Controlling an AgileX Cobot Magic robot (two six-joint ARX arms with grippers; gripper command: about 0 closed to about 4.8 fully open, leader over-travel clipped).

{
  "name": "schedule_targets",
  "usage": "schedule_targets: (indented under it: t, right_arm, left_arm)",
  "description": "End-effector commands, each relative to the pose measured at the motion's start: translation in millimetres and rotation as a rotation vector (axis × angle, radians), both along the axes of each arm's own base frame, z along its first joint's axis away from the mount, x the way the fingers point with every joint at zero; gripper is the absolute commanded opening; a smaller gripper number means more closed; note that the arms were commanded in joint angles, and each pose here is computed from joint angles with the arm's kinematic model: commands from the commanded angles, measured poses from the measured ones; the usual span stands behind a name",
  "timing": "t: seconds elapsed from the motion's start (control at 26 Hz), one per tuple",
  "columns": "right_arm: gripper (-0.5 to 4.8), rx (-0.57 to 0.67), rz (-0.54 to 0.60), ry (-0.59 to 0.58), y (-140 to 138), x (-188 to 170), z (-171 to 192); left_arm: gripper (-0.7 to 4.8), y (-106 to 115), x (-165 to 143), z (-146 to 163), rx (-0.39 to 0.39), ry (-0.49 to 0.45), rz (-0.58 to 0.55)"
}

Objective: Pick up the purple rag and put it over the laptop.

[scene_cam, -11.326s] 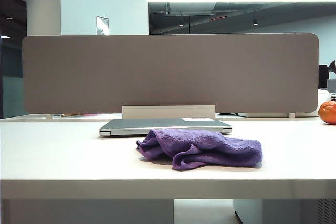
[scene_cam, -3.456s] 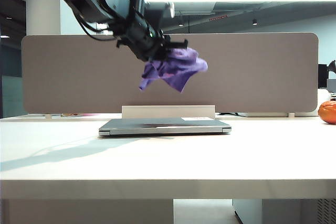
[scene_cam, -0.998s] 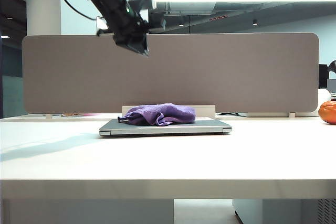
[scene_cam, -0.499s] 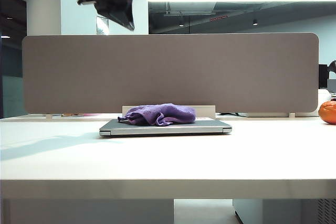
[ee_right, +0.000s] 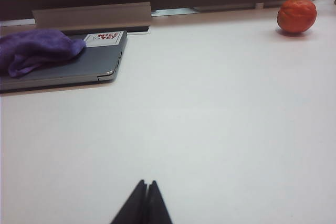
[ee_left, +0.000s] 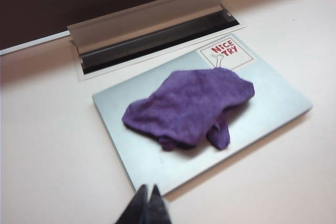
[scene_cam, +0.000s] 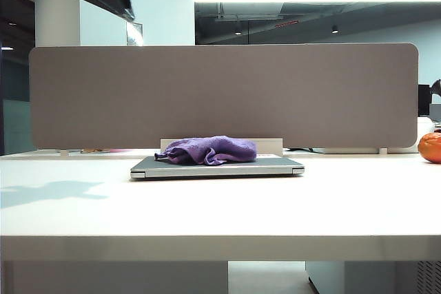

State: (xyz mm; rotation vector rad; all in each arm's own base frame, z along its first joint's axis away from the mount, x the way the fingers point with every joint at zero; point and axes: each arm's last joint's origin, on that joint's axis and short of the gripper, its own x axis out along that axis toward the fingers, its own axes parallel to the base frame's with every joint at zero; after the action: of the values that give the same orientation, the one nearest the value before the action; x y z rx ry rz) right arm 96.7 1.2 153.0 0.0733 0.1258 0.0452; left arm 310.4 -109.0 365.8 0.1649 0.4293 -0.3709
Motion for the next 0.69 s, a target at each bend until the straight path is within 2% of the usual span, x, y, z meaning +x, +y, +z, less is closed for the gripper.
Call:
schedule_targets:
  t: [0.04,0.23,0.35,0.69]
  right_arm:
    - [0.22,-0.003,-0.005,0.005,-0.2,0.1,-1.4]
    - [0.22,-0.003,-0.005,0.005,-0.1,0.1,-1.5]
    - [0.22,-0.003,-0.005,0.005,-0.1,0.1,-1.5]
    - [0.22,-0.003,-0.005,0.005,-0.1,0.1,-1.5]
  left_arm:
    - [-0.06,10.9,-26.8,-4.6,-0.046,-0.029,0.016]
    - [-0.06,23.9,-64.7,-22.3,-0.095,-0.046,0.033]
    - [-0.06,33.0,-91.0,-41.1,-0.141,-0.021,0.057]
    - [-0.06,47.8,-134.2,-74.1,-0.234,0.010,0.099]
